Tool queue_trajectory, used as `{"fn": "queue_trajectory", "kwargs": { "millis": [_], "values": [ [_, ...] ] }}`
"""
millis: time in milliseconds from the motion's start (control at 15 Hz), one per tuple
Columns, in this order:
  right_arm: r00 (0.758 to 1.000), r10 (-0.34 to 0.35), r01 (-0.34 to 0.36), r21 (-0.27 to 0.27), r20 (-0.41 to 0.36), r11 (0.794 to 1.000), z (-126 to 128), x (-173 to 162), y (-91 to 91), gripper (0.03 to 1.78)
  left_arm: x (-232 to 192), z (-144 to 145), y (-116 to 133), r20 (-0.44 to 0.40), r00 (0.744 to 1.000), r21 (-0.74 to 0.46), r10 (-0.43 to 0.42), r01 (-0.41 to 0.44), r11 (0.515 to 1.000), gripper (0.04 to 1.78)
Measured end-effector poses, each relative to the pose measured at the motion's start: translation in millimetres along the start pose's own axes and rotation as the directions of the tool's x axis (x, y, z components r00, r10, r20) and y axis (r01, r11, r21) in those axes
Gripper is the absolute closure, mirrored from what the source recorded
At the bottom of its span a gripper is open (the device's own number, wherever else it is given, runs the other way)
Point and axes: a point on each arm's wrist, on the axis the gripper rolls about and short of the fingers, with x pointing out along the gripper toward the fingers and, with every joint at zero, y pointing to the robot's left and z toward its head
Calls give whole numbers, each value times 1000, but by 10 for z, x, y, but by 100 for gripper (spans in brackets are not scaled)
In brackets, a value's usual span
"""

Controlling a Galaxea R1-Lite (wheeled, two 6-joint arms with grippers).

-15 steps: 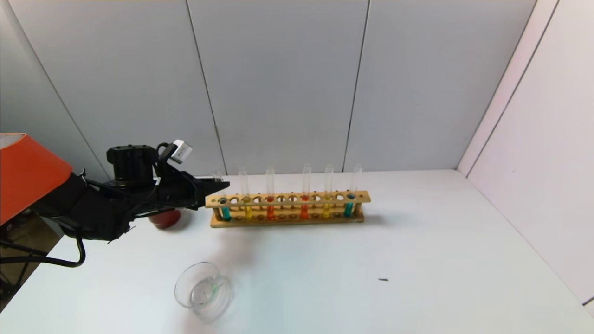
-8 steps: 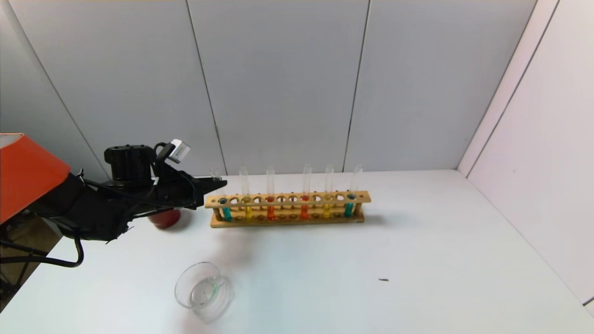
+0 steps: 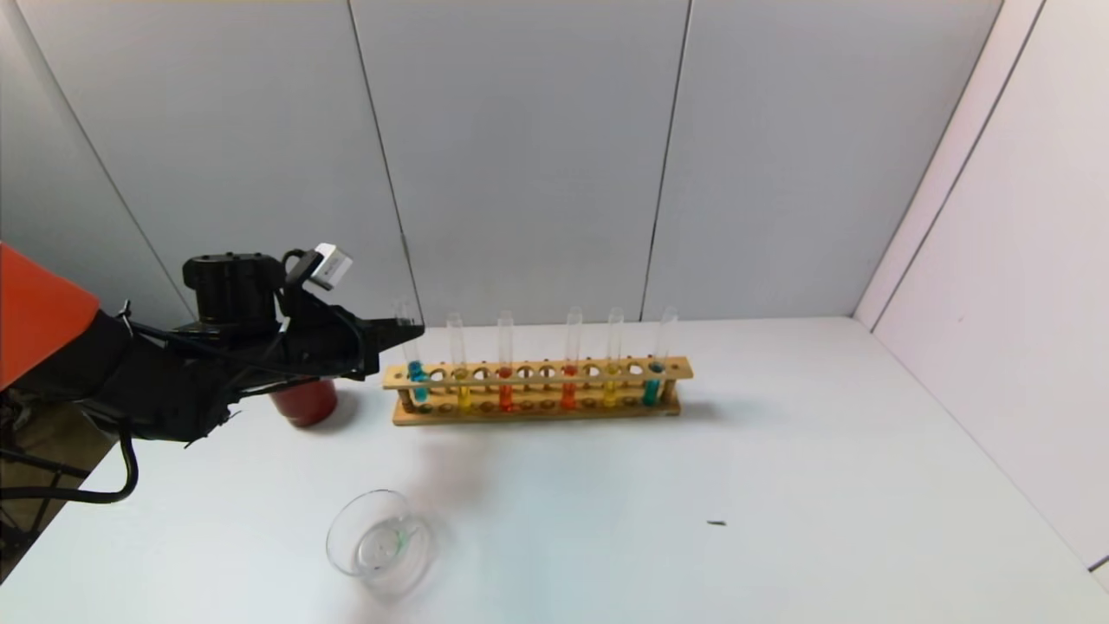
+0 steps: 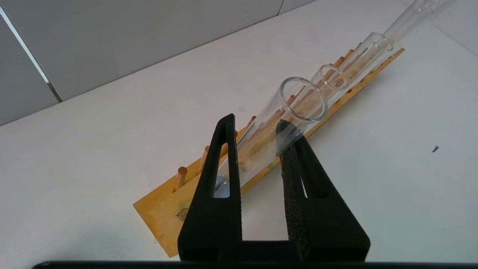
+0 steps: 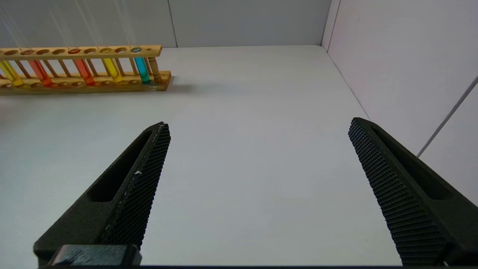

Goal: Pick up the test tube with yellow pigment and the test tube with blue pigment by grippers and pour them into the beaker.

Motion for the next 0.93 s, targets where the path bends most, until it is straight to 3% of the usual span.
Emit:
{"fn": "queue_trajectory", "kwargs": {
  "millis": [933],
  "values": [
    [1000, 0, 0, 0, 0, 1000, 0, 0, 0, 7, -275, 872, -344, 25, 998, 19, 57, -58, 998, 149]
  ]
}}
